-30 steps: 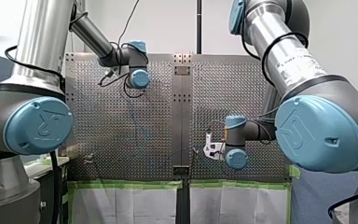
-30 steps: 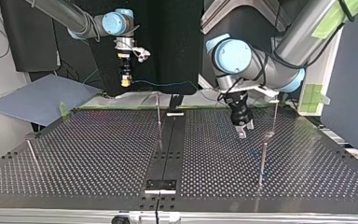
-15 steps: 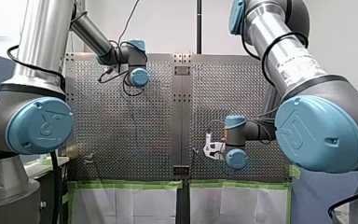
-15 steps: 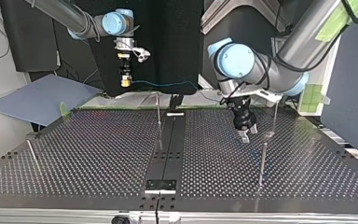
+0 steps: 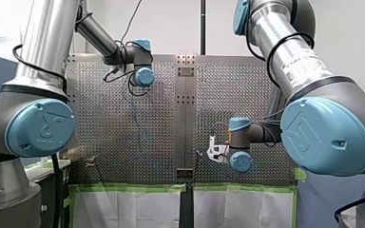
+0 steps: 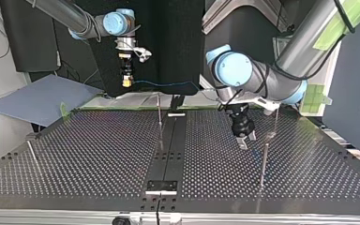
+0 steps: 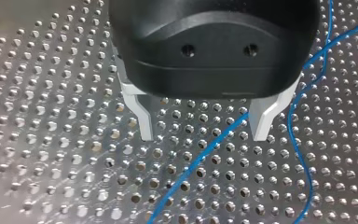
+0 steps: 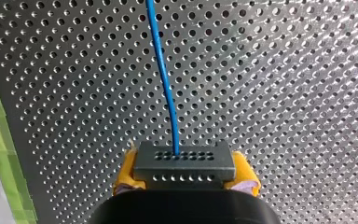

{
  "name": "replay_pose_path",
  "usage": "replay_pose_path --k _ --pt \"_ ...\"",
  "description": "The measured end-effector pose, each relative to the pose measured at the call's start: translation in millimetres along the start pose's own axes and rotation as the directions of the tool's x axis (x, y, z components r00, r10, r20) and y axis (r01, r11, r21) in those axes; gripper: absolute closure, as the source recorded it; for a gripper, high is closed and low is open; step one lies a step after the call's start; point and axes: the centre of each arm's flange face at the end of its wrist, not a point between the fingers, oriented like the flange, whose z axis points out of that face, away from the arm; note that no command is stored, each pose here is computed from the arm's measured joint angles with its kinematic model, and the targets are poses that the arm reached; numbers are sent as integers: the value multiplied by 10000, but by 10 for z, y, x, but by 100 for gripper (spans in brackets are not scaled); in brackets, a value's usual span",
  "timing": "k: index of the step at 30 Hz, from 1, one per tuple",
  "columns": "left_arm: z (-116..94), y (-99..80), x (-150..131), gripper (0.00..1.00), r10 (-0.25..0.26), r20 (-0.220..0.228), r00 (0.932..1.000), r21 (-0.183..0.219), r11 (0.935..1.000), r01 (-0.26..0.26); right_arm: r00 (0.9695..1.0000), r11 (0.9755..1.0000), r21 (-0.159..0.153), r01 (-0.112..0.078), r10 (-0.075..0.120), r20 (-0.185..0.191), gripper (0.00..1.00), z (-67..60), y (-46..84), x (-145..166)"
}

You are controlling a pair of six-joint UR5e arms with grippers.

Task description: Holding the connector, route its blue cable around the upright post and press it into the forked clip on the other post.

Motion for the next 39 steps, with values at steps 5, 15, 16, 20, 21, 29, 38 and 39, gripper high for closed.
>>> replay_pose_path --k 5,15,16,20,21,29,38,39 --pt "129 -47 16 0 24 -378 9993 -222 9997 -32 10000 10000 5 2 -3 7 100 -2 -3 1" --pt "235 9 -11 0 -21 -562 9984 -495 9988 -7 10000 10000 -32 -11 11 -10 100 8 16 2" --pt "243 13 -9 0 -19 -556 9985 -495 9988 -9 10000 10000 -32 -14 13 -14 100 9 16 2" --pt "273 12 6 0 -9 -508 9987 -453 9990 -14 10000 10000 -33 -27 27 -32 100 11 17 5" --pt "278 4 13 0 6 -503 9987 -430 9991 -28 10000 10000 -34 -28 28 -34 100 11 17 5" --pt "289 -275 193 0 301 -781 9965 -43 9995 -305 10000 10000 -51 -30 30 -10 100 11 26 0" --pt "270 -500 382 0 278 -1123 9933 280 9993 -248 10000 10000 -54 -26 26 13 100 9 28 -3" --pt "263 -508 386 0 257 -1117 9934 305 9993 -225 10000 10000 -54 -27 27 15 100 9 28 -3"
